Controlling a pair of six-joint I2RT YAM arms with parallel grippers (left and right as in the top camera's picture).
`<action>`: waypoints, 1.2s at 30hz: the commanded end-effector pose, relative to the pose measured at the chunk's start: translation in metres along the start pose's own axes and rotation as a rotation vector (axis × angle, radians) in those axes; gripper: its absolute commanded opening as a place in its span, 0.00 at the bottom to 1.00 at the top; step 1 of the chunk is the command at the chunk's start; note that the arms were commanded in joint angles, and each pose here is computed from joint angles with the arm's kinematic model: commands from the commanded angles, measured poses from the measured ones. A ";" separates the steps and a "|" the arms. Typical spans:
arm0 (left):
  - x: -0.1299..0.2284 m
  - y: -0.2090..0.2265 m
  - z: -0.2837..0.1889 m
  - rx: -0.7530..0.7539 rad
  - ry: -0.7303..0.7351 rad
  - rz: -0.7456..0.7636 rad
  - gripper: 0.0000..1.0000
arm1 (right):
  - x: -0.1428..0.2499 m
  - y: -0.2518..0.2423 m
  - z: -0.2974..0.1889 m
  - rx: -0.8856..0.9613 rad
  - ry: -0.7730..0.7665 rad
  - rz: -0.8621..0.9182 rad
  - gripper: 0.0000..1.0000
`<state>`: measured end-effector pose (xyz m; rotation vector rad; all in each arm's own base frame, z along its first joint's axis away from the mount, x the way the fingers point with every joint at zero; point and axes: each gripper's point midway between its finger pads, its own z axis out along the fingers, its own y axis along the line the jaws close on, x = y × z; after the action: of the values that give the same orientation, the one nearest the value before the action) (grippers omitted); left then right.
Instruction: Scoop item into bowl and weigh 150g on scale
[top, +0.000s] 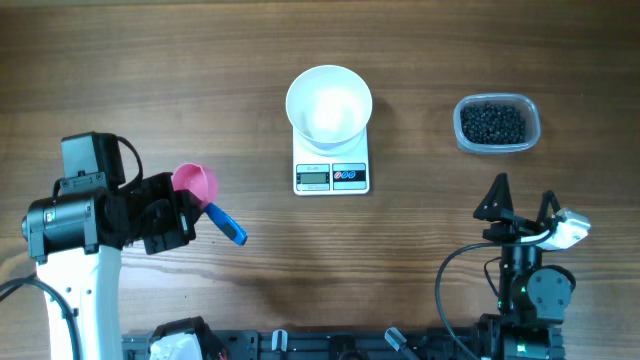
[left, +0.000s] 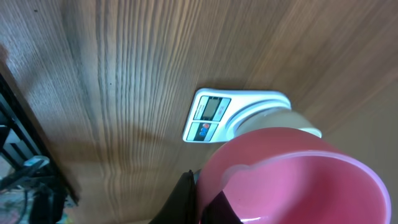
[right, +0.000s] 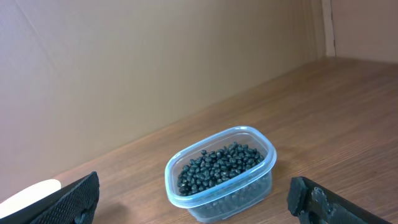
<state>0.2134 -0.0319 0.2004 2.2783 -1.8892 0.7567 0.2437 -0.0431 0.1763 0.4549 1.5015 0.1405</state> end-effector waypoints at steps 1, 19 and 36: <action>-0.007 -0.001 0.002 -0.010 -0.039 -0.088 0.04 | 0.002 0.021 -0.002 -0.113 0.042 0.348 1.00; -0.016 -0.003 0.022 -0.106 -0.049 -0.143 0.04 | 0.010 0.138 -0.046 -0.697 0.531 0.599 1.00; -0.016 -0.008 0.022 -0.089 -0.048 -0.147 0.04 | -0.065 0.201 -0.008 -0.618 0.908 0.194 1.00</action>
<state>0.2227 -0.0258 0.1769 2.3470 -1.7191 0.5959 0.2633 0.1085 0.2996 0.1518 2.1607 1.1571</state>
